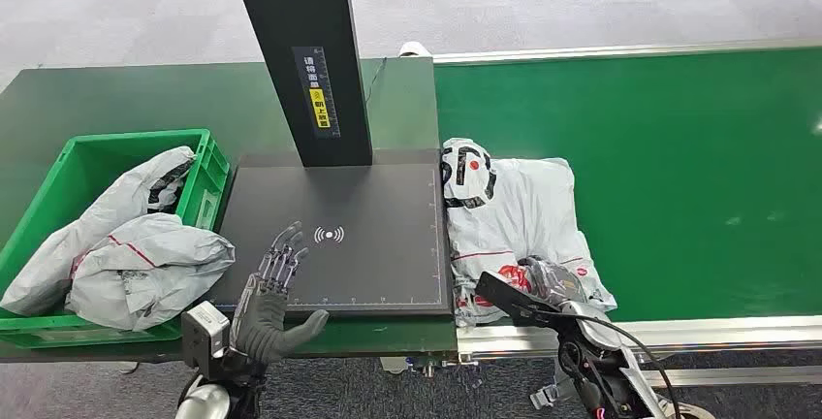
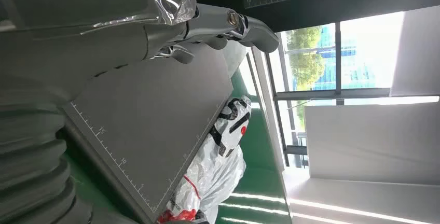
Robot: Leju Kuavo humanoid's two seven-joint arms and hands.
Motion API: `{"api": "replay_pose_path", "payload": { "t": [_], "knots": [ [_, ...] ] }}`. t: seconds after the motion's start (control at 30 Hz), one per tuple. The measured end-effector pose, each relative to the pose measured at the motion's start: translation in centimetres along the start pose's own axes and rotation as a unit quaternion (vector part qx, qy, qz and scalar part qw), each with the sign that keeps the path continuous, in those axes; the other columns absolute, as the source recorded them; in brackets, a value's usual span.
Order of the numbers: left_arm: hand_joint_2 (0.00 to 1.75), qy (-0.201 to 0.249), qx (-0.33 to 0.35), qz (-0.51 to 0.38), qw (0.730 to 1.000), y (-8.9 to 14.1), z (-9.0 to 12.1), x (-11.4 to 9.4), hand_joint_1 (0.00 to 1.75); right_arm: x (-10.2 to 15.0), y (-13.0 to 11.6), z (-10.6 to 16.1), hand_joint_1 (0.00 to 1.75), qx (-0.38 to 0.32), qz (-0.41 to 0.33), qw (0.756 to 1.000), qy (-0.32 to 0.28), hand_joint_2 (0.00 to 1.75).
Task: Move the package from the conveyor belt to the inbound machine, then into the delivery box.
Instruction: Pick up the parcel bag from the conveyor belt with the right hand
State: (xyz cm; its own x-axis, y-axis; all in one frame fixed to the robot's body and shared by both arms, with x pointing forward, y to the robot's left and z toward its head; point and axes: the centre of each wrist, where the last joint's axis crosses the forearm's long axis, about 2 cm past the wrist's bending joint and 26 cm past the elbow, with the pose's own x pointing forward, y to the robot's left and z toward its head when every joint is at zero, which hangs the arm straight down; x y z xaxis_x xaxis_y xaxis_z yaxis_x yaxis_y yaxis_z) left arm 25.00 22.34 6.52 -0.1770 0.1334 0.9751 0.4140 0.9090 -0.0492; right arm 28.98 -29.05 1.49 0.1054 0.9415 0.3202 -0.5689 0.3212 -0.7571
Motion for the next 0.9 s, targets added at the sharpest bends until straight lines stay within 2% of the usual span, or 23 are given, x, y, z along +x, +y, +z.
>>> {"api": "replay_pose_path", "payload": {
  "t": [0.37,0.53,0.67,0.77,0.9],
  "knots": [
    [1.75,0.006,0.002,0.002,1.0,-0.1,0.6,-0.2,0.0,0.2,-0.1,0.0,1.75,-0.017,-0.015,1.0,-0.013,1.75],
    [1.75,0.007,0.003,0.003,1.0,-0.2,0.9,-0.3,0.0,0.2,0.1,0.4,1.75,-0.041,-0.039,0.998,-0.038,1.75],
    [1.75,0.005,0.006,0.004,1.0,-0.2,1.5,-0.2,0.0,0.2,-0.1,1.0,1.75,-0.11,-0.098,0.985,-0.094,1.75],
    [1.75,0.001,0.011,0.005,1.0,-0.1,1.7,-0.1,0.0,0.6,-1.1,1.6,1.75,-0.194,-0.145,0.96,-0.141,1.75],
    [1.75,-0.004,0.014,0.006,1.0,0.0,1.8,0.1,0.0,0.9,-2.3,2.2,1.75,-0.249,-0.166,0.939,-0.166,1.75]
  ]
}}
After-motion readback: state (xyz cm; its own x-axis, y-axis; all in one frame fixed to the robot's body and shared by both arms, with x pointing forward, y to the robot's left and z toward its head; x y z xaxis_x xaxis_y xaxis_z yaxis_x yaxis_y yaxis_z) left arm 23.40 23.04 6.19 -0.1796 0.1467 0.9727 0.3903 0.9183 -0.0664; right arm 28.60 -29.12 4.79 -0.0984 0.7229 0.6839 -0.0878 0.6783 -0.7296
